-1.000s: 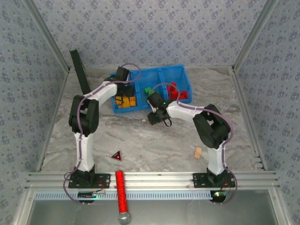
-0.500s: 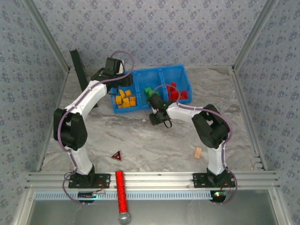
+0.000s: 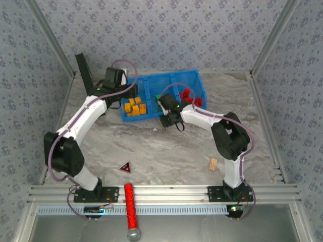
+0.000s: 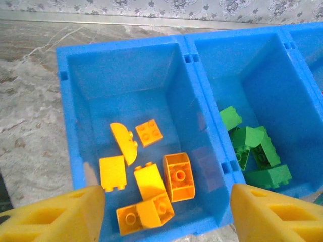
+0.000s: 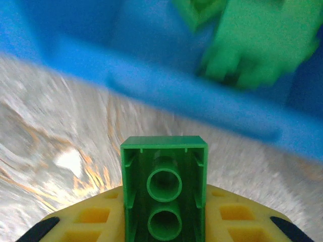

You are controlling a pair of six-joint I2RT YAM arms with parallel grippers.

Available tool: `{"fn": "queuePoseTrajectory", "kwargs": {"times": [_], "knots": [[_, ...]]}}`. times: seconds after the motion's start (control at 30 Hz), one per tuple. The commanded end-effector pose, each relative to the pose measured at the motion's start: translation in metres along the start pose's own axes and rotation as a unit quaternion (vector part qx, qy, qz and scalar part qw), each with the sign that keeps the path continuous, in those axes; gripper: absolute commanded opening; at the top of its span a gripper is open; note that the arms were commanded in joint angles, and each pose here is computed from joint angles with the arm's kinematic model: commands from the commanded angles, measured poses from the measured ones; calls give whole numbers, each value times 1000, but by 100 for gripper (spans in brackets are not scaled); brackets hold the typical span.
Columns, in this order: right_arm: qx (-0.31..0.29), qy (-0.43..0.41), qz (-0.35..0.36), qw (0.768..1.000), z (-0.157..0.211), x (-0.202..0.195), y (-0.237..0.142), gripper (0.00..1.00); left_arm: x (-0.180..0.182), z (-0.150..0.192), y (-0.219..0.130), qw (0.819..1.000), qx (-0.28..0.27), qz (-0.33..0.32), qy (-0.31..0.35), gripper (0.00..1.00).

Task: Sort the legos into containers by color
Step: Pick up the lego from the center of the table, then place the lego in the container.

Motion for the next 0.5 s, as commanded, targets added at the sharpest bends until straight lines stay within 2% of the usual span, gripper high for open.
{"fn": "queuePoseTrajectory", "kwargs": {"times": [0.0, 0.2, 0.47], "knots": [[-45, -18, -10, 999, -33, 2, -37, 29, 6, 7, -25, 1000, -6, -12, -14, 67], [-92, -8, -4, 996, -80, -10, -40, 29, 7, 24, -60, 1000, -25, 1, -9, 69], [-123, 3, 0, 992, -133, -21, -1, 29, 7, 50, -106, 998, -54, 25, 22, 72]]}}
Point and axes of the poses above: each hand's point on the last joint's axis, 136 mm out from that joint toward the fingers, its own y axis out along the fingers, its own x axis along the line the jaws close on, z = x × y, the point moved 7 cm from there along -y, back along the fingers, and after that the axes turned 11 degrees about y, right-handed, at the moved point
